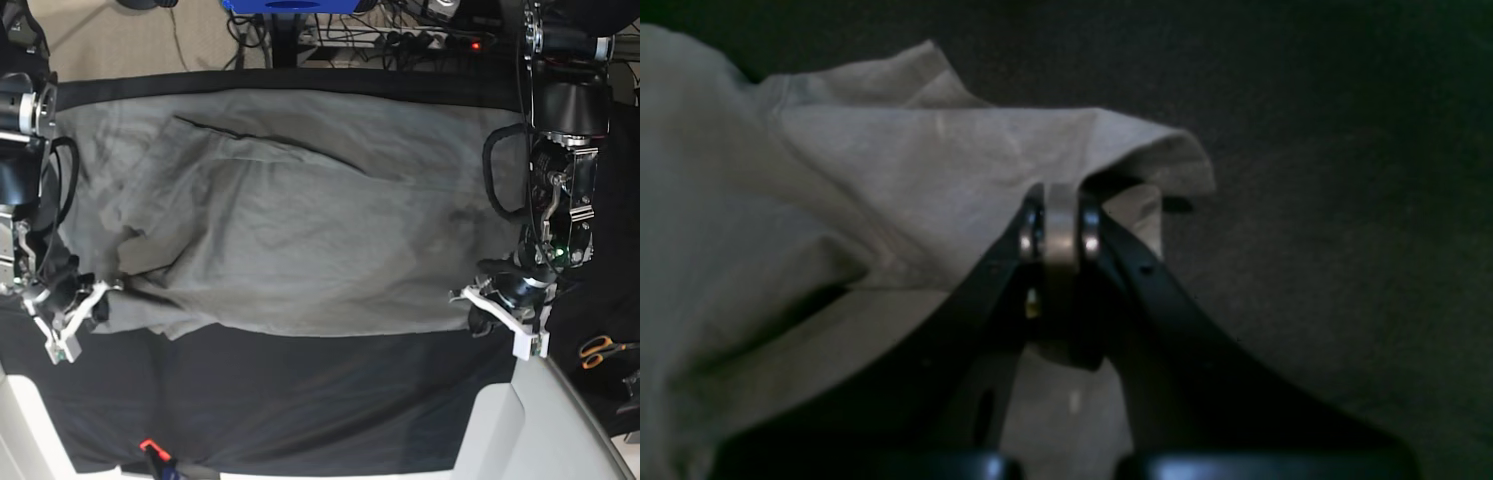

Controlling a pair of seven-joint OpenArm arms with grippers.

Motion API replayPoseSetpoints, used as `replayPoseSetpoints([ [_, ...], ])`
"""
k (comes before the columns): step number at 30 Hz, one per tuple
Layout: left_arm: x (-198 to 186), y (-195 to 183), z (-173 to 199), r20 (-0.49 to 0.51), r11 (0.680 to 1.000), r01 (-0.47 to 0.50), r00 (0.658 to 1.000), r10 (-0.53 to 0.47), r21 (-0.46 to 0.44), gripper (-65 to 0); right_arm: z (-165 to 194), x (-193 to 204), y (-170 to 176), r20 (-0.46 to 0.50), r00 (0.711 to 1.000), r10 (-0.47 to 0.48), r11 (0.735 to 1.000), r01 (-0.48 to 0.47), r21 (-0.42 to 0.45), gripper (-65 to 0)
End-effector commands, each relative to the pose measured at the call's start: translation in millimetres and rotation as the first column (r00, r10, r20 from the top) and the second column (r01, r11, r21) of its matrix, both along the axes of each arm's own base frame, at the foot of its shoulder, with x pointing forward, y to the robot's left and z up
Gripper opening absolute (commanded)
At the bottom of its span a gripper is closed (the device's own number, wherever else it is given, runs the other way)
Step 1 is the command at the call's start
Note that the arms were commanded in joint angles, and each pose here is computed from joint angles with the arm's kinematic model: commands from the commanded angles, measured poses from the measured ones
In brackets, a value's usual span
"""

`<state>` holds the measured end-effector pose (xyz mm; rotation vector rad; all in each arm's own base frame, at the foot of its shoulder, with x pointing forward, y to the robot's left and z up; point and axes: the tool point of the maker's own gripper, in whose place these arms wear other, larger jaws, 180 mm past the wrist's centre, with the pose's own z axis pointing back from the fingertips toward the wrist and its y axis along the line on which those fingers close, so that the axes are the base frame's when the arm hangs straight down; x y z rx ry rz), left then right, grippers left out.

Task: Fold the T-shirt properly
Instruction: 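Lift both shirt ends and fold them over the shirt away from the arms, then carry the held ends to the opposite shirt edge and lay them down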

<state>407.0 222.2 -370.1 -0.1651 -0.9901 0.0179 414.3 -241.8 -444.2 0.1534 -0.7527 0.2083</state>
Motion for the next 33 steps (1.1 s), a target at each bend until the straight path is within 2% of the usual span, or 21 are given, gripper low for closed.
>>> replayPoseSetpoints([
  [1,5,7,16,0.051,1.000,-0.002,0.999,0.001,0.010,-65.0,19,14,-7,0.045,0.999,-0.003,1.000,0.004,-0.006,-65.0],
  [6,-9,8,8,0.035,1.000,0.007,0.999,-0.008,0.023,-65.0,8,3,-7,0.006,1.000,-0.003,1.000,0.003,-0.009,-65.0],
  [10,-22,25,1,0.013,0.999,-0.024,1.000,0.023,0.037,-65.0,0,-6,-8,-0.025,1.000,-0.005,1.000,0.005,-0.011,-65.0],
  [14,-32,39,-4,-0.001,0.998,-0.058,0.998,0.058,0.038,-65.0,6,-11,-5,0.009,1.000,0.018,0.999,-0.018,-0.035,-65.0],
  [23,-53,36,-21,-0.044,0.998,-0.047,0.998,0.049,0.041,-65.0,10,-20,3,-0.045,0.998,0.054,0.995,-0.058,-0.087,-65.0],
  [33,-74,25,-18,-0.046,0.998,-0.005,0.999,0.008,0.055,-65.0,1,-49,3,-0.098,0.993,0.073,0.988,-0.085,-0.128,-65.0],
])
